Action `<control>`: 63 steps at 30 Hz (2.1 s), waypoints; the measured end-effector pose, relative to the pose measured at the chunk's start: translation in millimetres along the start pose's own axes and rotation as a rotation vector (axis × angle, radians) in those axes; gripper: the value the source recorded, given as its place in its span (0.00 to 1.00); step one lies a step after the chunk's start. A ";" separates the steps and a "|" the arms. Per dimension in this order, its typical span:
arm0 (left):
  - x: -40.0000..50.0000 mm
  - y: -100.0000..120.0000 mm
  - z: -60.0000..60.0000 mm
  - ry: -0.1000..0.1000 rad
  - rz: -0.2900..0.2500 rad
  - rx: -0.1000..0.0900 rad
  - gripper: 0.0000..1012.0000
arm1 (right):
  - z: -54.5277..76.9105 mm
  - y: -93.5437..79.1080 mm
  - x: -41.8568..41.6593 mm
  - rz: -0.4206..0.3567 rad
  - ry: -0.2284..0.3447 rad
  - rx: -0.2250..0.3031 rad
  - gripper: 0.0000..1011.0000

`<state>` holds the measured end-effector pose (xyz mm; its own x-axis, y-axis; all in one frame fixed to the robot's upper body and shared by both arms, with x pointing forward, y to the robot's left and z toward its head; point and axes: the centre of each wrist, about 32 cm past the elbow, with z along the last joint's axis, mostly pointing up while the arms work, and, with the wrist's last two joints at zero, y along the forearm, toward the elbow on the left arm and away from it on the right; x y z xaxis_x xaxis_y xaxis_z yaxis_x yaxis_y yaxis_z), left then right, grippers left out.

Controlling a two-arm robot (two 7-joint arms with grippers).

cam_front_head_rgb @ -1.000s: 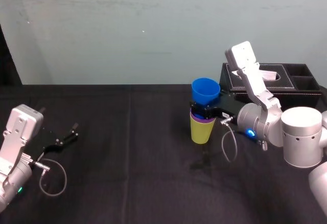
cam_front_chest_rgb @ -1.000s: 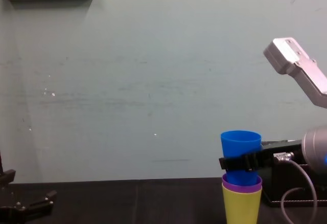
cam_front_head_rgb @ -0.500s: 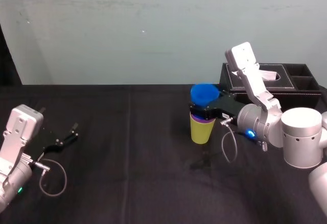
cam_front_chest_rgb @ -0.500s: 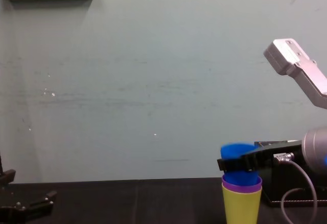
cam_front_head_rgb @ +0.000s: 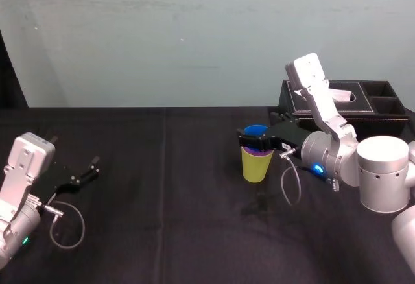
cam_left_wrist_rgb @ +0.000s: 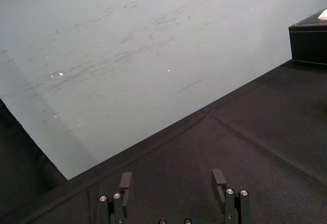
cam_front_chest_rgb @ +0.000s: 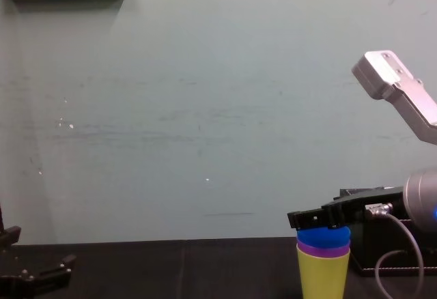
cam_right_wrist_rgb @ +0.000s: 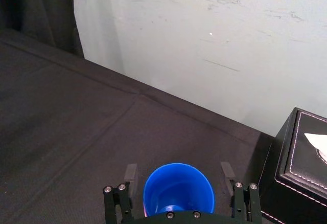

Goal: Stack the three plastic cups sequentially using one hand.

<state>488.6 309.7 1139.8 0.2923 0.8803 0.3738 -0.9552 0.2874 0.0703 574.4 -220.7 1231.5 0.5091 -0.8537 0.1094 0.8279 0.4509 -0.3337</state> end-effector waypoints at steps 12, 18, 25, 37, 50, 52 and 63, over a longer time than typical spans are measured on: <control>0.0 0.0 0.0 0.000 0.000 0.000 0.99 | -9.2 -8.3 -1.4 -0.006 0.004 0.075 0.99; 0.0 0.0 0.0 0.000 0.000 0.000 0.99 | -24.5 -21.6 -3.5 -0.024 0.010 0.144 0.99; 0.0 0.0 0.0 0.000 0.000 0.000 0.99 | -50.3 -41.4 -8.6 -0.078 0.029 0.209 0.99; 0.0 0.0 0.0 0.000 0.000 0.000 0.99 | -106.3 -48.0 -35.6 -0.159 0.025 0.261 0.99; 0.0 0.0 0.0 0.000 0.000 0.000 0.99 | -117.1 -46.4 -41.3 -0.184 0.002 0.292 0.99; 0.0 0.0 0.0 0.000 0.000 0.000 0.99 | -117.1 -46.4 -41.2 -0.184 0.003 0.291 0.99; 0.0 0.0 0.0 0.000 0.000 0.000 0.99 | -116.5 -46.4 -41.1 -0.182 0.005 0.288 0.99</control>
<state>488.6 309.7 1139.8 0.2923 0.8803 0.3738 -0.9552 0.2873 0.0703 487.6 -236.9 1133.4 0.3459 -0.9281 0.1379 0.9381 0.3451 -0.0304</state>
